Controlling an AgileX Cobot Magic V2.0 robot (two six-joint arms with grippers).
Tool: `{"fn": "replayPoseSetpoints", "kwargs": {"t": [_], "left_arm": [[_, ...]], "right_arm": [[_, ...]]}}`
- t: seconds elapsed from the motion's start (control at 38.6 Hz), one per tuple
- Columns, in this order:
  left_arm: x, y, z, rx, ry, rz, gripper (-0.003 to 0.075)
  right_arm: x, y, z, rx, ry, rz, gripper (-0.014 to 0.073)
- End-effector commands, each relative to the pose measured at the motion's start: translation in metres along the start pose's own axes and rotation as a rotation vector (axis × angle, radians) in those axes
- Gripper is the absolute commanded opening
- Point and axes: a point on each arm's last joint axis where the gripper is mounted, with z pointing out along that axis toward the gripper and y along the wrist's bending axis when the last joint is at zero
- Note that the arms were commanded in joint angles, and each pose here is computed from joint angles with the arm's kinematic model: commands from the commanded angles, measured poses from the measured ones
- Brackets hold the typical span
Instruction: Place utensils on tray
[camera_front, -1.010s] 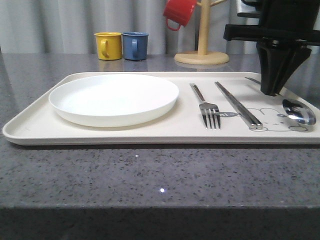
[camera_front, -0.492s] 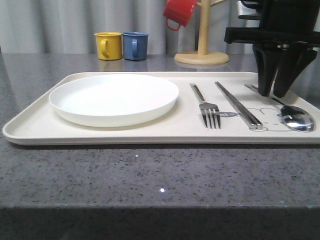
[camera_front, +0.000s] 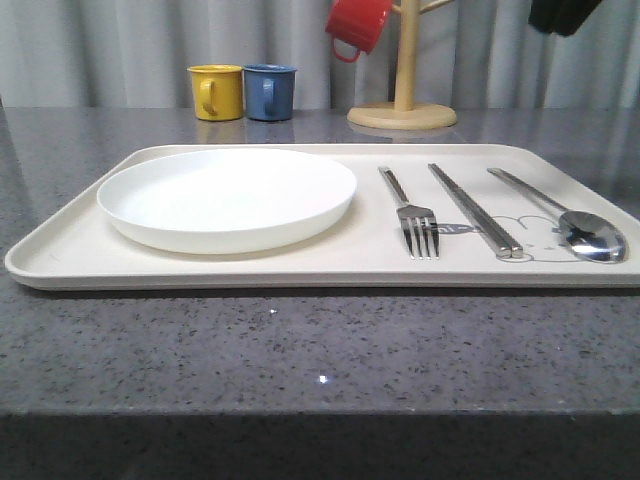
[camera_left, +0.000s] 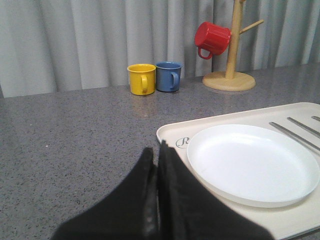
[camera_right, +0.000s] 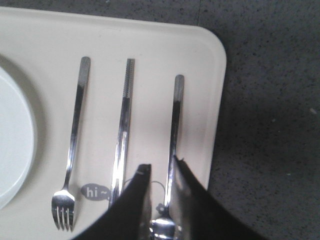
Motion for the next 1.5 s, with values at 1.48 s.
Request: {"fn": "replayPoseSetpoints", "kwargs": {"t": [1.48], "left_arm": [[-0.016, 0.000, -0.002, 0.000, -0.103, -0.014, -0.0018]], "right_arm": [[0.282, -0.054, -0.065, -0.053, -1.072, -0.189, -0.0069]]}}
